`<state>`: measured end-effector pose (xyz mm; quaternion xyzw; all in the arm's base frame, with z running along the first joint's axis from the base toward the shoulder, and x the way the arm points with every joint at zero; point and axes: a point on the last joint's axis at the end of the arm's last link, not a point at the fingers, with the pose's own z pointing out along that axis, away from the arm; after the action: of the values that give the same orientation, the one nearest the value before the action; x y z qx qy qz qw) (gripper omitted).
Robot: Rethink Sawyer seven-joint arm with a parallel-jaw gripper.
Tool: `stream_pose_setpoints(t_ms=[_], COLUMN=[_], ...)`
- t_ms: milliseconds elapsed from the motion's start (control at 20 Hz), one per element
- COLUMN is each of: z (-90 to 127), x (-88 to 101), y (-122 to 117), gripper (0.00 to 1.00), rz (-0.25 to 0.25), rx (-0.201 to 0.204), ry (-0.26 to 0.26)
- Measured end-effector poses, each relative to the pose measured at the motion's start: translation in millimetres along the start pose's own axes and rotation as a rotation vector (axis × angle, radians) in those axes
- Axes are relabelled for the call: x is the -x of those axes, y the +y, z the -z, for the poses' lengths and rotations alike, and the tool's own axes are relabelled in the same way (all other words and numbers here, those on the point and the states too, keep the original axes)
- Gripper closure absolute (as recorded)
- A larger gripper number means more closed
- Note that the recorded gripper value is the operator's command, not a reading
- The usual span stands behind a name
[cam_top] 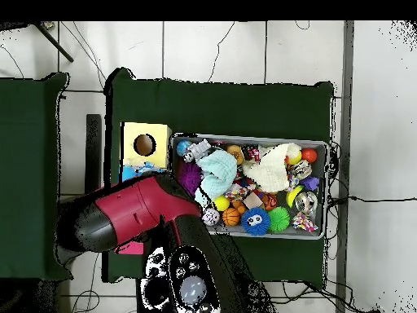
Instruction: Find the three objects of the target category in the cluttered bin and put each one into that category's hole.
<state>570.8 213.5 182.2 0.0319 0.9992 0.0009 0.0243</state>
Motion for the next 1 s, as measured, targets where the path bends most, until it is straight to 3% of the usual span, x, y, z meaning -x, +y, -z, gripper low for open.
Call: stream_pose_setpoints(t_ms=[650,1000], z=[-9,-2], x=[-1.2,13.1], y=[4,5], gripper=[0.0,0.0], rz=[0.003,-0.005], rx=[0.005,0.011], ry=[0.016,-0.012])
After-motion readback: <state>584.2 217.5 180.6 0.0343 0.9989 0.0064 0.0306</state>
